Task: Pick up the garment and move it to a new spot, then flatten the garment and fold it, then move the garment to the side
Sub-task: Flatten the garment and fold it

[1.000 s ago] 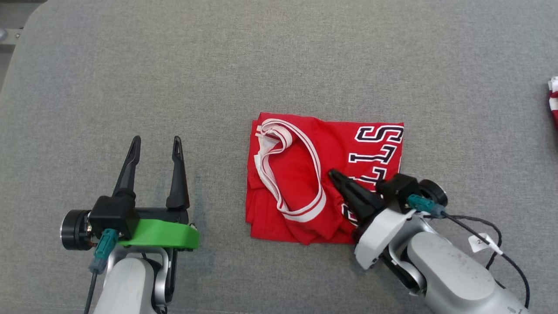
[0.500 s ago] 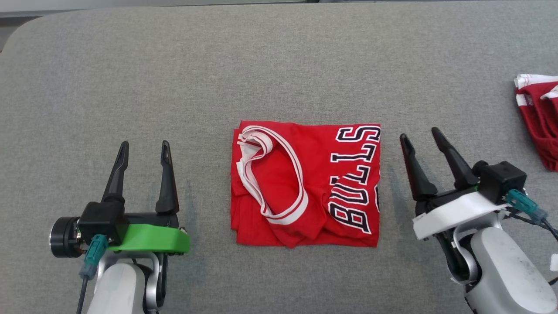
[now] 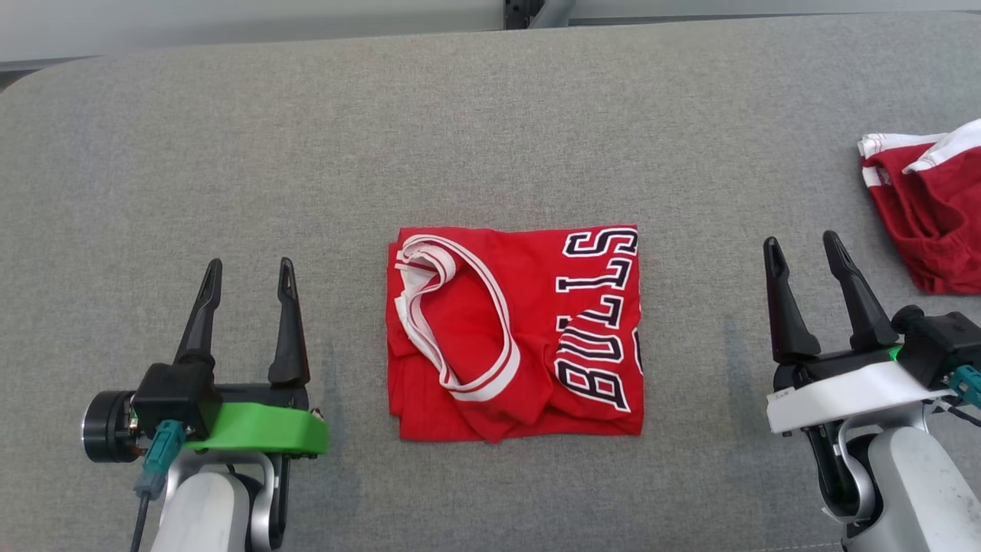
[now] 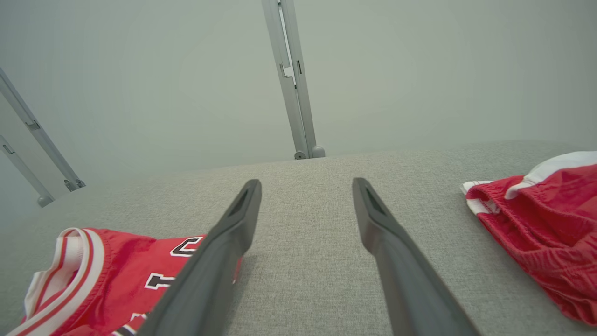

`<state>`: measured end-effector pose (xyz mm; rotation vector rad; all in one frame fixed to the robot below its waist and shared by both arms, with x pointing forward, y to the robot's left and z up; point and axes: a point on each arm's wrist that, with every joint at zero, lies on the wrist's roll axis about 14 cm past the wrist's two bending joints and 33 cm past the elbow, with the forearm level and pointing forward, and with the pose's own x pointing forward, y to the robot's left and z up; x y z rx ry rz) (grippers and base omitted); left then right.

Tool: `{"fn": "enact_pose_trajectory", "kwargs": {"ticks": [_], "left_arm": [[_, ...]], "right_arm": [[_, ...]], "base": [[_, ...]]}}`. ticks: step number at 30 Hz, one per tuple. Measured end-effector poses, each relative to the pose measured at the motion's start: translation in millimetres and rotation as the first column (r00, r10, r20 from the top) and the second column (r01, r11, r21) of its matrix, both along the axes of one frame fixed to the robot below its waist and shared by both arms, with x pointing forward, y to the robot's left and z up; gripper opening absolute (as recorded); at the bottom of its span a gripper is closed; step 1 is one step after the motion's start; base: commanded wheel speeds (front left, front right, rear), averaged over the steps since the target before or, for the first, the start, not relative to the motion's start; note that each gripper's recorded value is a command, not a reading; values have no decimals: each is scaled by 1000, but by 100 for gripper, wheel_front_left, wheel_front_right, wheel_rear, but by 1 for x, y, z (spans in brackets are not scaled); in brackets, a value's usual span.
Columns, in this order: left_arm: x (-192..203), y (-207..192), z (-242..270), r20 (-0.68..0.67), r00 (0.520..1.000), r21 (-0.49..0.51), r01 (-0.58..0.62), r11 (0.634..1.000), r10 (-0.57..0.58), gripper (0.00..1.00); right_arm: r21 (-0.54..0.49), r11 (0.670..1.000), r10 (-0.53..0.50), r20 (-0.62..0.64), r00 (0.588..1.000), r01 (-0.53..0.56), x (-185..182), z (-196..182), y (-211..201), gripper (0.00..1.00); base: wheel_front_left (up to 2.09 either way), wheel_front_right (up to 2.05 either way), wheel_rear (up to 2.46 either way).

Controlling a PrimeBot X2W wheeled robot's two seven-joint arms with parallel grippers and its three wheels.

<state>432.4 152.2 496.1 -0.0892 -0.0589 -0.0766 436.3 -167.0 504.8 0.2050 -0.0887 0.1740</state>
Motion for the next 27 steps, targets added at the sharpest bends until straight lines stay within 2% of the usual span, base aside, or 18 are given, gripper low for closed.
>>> {"fn": "enact_pose_trajectory", "kwargs": {"ticks": [11,27], "left_arm": [[-28,7,4,-20,1000,7,-1,1000,2,100],[-74,10,19,-18,1000,2,0,1000,0,100]], "right_arm": [[-10,1000,-5,-18,1000,4,-35,3,-3,100],[-32,999,-32,11,999,32,-83,25,-11,100]], "base": [[0,0,0],[0,0,0]]}}
